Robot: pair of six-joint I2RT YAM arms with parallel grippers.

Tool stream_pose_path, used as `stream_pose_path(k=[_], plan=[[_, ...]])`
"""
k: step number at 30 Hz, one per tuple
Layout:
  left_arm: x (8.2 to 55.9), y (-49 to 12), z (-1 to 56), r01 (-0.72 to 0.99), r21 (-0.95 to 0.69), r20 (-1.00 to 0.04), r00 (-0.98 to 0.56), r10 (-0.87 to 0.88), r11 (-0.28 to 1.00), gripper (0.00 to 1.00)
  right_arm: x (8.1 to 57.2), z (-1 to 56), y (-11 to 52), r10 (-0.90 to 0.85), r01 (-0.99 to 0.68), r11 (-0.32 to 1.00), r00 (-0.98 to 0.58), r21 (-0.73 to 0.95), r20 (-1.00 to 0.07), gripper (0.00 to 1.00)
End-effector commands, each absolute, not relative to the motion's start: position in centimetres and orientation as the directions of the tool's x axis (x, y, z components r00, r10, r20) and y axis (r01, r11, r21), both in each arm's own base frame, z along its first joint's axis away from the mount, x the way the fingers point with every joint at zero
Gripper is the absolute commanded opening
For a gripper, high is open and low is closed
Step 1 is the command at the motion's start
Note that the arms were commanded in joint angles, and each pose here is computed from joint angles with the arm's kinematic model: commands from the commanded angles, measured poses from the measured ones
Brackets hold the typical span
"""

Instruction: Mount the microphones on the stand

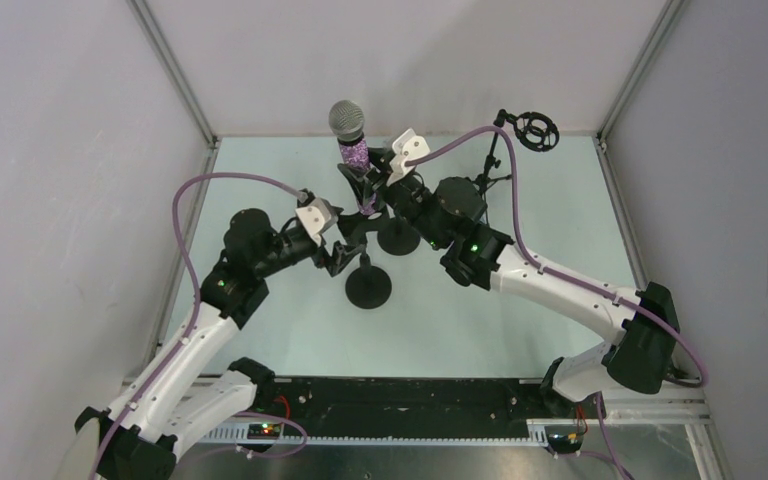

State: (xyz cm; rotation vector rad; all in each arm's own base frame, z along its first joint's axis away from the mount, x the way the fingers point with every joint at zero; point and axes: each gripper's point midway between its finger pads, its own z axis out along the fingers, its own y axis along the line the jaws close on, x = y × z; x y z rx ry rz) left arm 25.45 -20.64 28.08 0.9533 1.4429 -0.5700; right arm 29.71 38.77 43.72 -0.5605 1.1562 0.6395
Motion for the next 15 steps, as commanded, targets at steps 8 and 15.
stream_pose_path(k=[8,15], plan=[[25.5,-20.1,27.7,0.804,0.216,-0.967,0.096,0.238,0.553,1.0,28.6,48.5,37.1,0.259,-0.7,0.711,0.346,-0.065,-0.902,0.0],[25.4,-20.1,27.7,0.806,0.241,-0.961,0.12,0.25,0.54,1.0,28.4,48.7,36.9,0.258,-0.701,0.71,0.343,-0.063,-0.903,0.0]])
